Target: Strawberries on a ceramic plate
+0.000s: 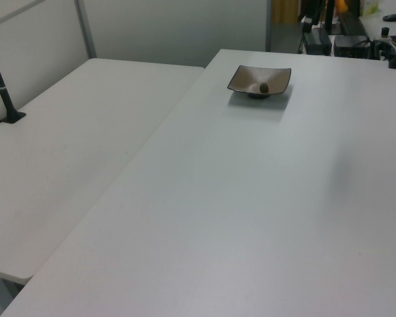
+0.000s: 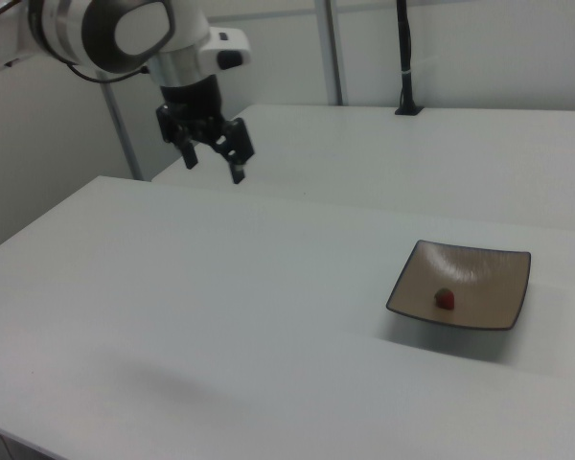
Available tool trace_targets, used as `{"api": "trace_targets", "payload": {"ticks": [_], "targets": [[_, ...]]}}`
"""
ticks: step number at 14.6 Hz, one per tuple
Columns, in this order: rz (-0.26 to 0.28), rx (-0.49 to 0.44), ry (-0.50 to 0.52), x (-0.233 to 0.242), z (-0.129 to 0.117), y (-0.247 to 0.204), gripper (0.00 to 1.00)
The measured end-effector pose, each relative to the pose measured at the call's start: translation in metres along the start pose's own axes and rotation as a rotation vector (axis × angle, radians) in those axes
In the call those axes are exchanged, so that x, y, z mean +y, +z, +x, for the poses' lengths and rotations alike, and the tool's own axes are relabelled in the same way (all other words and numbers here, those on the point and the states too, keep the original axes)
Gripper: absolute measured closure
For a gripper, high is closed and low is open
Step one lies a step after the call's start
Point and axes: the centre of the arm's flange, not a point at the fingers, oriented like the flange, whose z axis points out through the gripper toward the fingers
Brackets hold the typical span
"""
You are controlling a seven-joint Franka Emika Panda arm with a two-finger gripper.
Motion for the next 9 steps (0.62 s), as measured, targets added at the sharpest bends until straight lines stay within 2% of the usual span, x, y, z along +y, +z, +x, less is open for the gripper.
{"api": "trace_targets", "payload": {"ticks": [3,6,9], "targets": [[0.009,-0.016,0.038,-0.037,0.000,0.008,0.00],[0.011,-0.033,0.004,-0.064,-0.002,0.017,0.00],[-0.026,-0.052,-0.032,-0.079,-0.002,0.028,0.00]]}}
